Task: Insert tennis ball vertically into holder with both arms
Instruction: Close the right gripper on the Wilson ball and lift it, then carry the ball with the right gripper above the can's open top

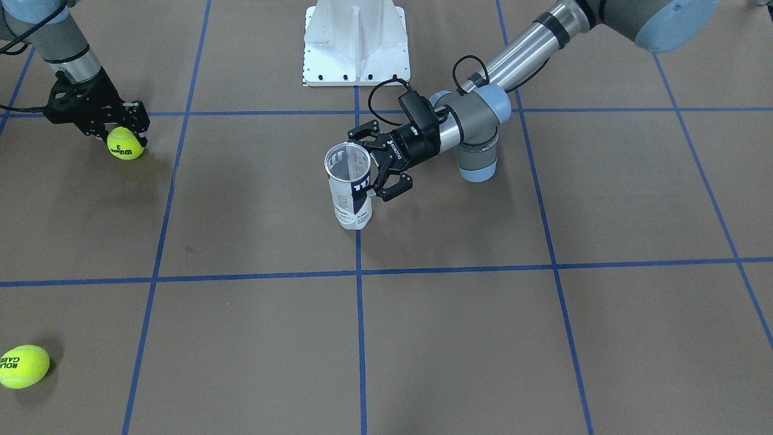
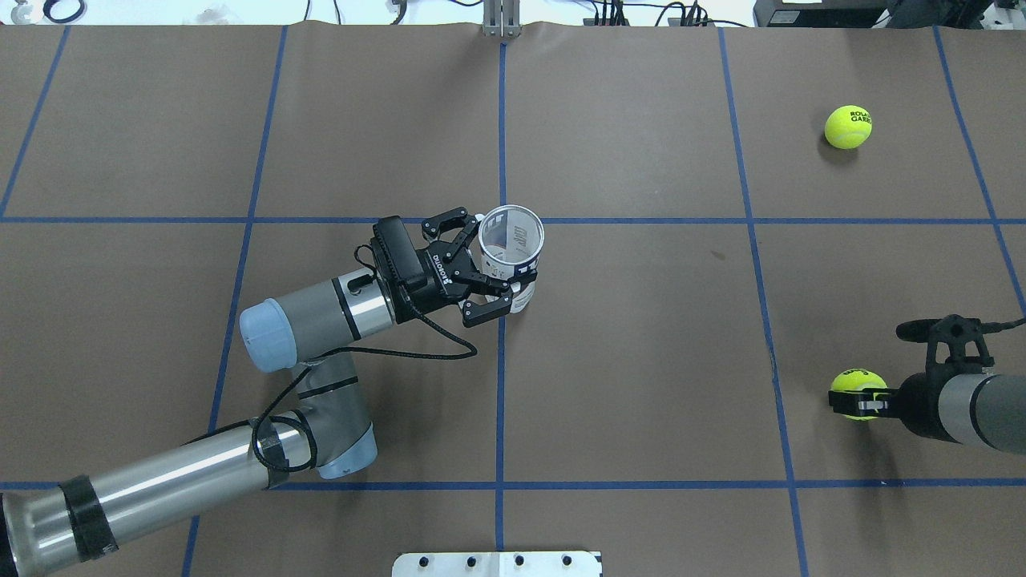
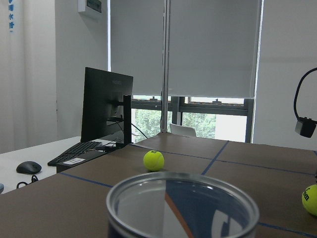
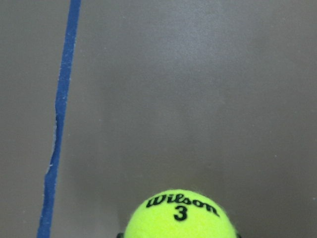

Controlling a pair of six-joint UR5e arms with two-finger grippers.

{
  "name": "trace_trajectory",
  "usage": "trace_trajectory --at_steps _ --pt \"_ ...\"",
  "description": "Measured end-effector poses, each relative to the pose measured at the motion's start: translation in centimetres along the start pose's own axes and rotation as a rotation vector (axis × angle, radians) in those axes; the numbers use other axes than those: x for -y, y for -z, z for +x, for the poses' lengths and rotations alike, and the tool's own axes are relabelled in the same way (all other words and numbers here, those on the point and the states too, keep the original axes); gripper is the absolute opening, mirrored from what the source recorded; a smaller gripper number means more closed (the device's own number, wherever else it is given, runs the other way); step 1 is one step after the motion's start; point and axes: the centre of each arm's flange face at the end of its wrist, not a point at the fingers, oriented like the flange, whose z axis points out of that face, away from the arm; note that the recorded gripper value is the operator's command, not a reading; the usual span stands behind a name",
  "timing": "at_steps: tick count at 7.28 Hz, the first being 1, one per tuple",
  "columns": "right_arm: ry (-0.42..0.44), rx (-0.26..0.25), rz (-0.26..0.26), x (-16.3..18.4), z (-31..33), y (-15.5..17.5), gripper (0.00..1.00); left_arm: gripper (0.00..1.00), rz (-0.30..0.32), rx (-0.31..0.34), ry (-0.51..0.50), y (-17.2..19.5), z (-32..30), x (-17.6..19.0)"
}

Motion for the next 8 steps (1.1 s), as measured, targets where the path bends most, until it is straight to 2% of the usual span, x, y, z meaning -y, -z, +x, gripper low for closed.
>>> trace_trajectory --at_steps 2,4,7,8 --pt "-0.036 0.027 0.017 3.2 -3.6 1.2 0.00 0.90 0.001 -0.001 0.001 0.0 0.1 0.0" --pt "-0.066 0.017 0.024 8.4 -13.1 2.0 0.00 0.90 0.001 -0.002 0.001 0.0 0.1 0.0" --pt "-0.154 -0.001 -0.003 14.2 -29.0 8.5 0.00 0.90 0.002 -0.002 0.001 0.0 0.2 0.0" --pt "-0.182 0.016 -0.008 15.0 -32.3 11.1 0.00 0.90 0.002 -0.004 0.002 0.0 0.3 0.0"
